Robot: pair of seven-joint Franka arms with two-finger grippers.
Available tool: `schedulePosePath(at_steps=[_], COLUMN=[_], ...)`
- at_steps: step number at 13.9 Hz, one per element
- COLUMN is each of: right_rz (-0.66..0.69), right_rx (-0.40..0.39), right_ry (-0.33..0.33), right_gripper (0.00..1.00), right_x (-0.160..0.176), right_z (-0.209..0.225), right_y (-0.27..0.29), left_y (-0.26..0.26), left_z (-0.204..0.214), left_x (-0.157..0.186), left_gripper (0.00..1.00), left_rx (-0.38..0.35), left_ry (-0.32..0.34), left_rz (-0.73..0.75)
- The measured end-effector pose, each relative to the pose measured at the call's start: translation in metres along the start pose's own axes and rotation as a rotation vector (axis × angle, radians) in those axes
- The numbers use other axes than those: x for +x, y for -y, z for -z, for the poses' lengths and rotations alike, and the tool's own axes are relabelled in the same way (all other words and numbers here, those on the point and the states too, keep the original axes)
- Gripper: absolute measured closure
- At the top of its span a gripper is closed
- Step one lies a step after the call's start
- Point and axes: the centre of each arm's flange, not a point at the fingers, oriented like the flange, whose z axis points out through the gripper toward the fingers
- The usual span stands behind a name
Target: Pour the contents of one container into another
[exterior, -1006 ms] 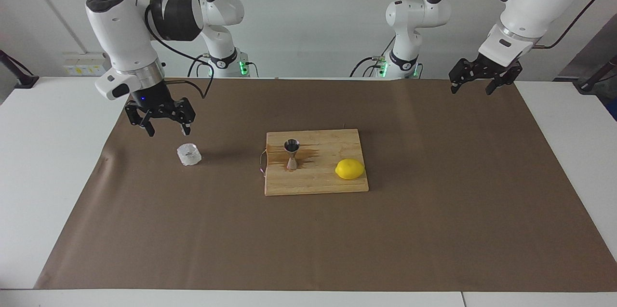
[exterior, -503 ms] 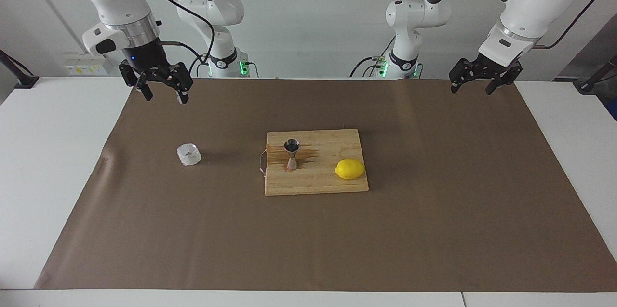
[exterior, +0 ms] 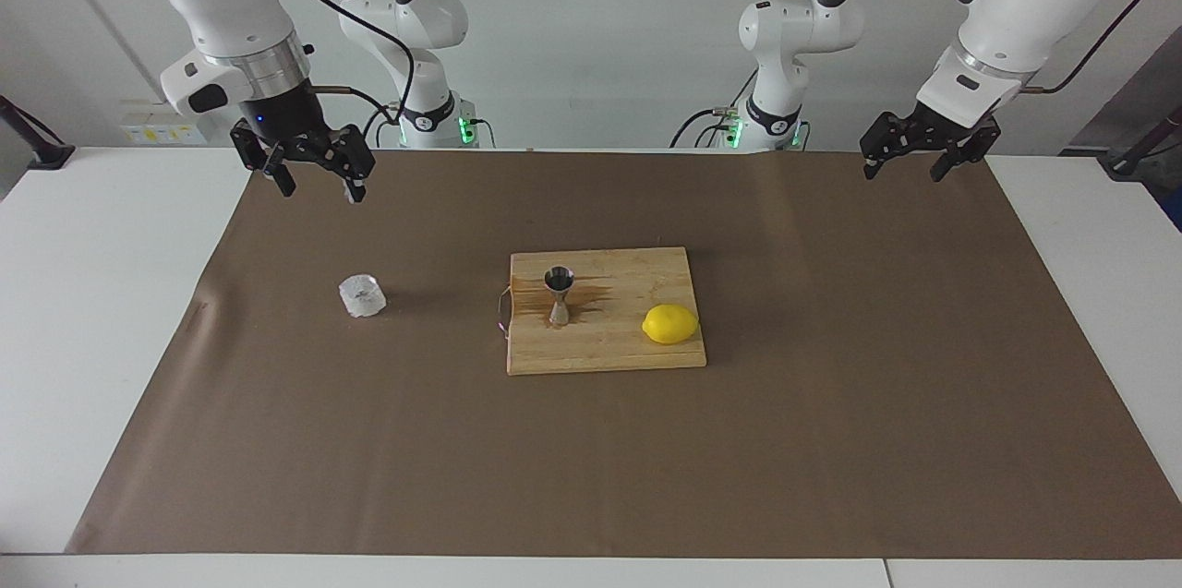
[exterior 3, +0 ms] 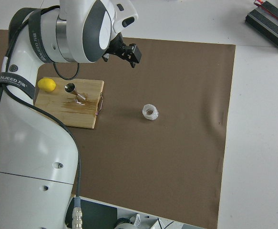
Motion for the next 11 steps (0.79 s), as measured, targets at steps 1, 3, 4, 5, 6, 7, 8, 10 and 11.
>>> schedulePosePath(at_steps=[1, 3, 4, 5, 6, 7, 8, 10, 11], right_rz=[0.001, 0.009, 0.016, 0.022, 0.026, 0.027, 0.028, 0.028, 0.027], right_rx=[-0.002, -0.009, -0.011, -0.012, -0.013, -0.013, -0.014, -0.015, -0.015], right_ry=[0.012, 0.048, 0.060, 0.067, 0.069, 0.072, 0.077, 0.082, 0.082], right_gripper=[0.00, 0.00, 0.00, 0.00, 0.00, 0.00, 0.00, 0.00, 0.00], right_x=[-0.001, -0.006, -0.009, -0.010, -0.011, -0.012, -0.013, -0.014, -0.014], right_z=[-0.001, -0.004, -0.004, -0.005, -0.004, -0.004, -0.004, -0.005, -0.005], right_y=[0.000, 0.003, 0.007, 0.010, 0.012, 0.013, 0.013, 0.013, 0.013], left_y=[0.000, 0.000, 0.000, 0.000, 0.000, 0.000, 0.000, 0.000, 0.000], left_z=[0.000, 0.000, 0.000, 0.000, 0.000, 0.000, 0.000, 0.000, 0.000], left_x=[0.000, 0.000, 0.000, 0.000, 0.000, 0.000, 0.000, 0.000, 0.000], left_gripper=[0.00, 0.00, 0.00, 0.00, 0.00, 0.00, 0.00, 0.00, 0.00], left_rx=[0.000, 0.000, 0.000, 0.000, 0.000, 0.000, 0.000, 0.000, 0.000], left_ry=[0.000, 0.000, 0.000, 0.000, 0.000, 0.000, 0.000, 0.000, 0.000], left_rz=[0.000, 0.000, 0.000, 0.000, 0.000, 0.000, 0.000, 0.000, 0.000])
